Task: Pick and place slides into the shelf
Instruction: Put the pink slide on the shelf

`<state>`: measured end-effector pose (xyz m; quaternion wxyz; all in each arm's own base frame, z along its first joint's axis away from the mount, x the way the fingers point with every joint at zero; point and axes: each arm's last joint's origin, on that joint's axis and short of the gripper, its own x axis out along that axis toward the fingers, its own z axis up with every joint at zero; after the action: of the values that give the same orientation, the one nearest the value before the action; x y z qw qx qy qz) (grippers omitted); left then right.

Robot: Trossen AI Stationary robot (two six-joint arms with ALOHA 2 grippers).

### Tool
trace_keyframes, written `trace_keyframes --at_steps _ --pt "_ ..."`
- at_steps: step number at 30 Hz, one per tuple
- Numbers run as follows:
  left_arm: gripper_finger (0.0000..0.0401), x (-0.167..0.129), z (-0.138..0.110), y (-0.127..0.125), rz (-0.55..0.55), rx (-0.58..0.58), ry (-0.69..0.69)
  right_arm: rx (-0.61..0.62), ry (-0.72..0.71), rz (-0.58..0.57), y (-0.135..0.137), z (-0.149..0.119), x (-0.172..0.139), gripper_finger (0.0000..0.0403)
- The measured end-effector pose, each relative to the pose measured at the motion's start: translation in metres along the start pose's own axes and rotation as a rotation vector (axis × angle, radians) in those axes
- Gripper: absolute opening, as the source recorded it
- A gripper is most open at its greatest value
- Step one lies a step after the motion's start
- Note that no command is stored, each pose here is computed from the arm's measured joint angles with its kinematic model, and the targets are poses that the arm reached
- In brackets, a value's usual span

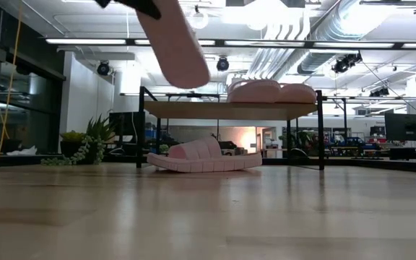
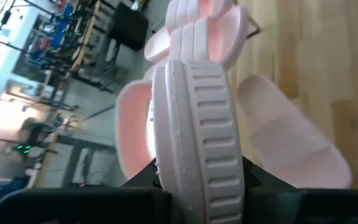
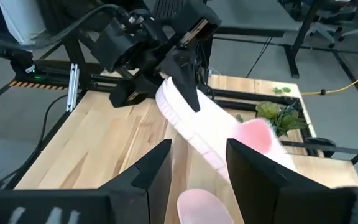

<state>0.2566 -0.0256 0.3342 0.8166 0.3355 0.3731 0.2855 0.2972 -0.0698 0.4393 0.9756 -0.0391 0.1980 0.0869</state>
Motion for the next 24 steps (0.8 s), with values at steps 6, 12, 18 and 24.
trace_keyframes --at_steps 6,12,18,24 --pt "0.0054 0.008 0.0 -0.009 0.074 0.057 0.062 0.005 0.014 0.013 -0.002 -0.003 0.008 0.0142" --pt "0.0054 0.019 0.0 -0.015 0.113 0.092 0.114 0.004 0.018 0.024 -0.002 -0.004 0.013 0.0142" --pt "0.0057 0.038 -0.009 -0.011 0.131 0.126 0.214 -0.013 0.002 0.031 -0.001 -0.002 0.015 0.0142" --pt "0.0055 0.059 -0.016 -0.001 0.123 0.103 0.281 -0.011 0.006 0.033 0.0 -0.002 0.015 0.0142"
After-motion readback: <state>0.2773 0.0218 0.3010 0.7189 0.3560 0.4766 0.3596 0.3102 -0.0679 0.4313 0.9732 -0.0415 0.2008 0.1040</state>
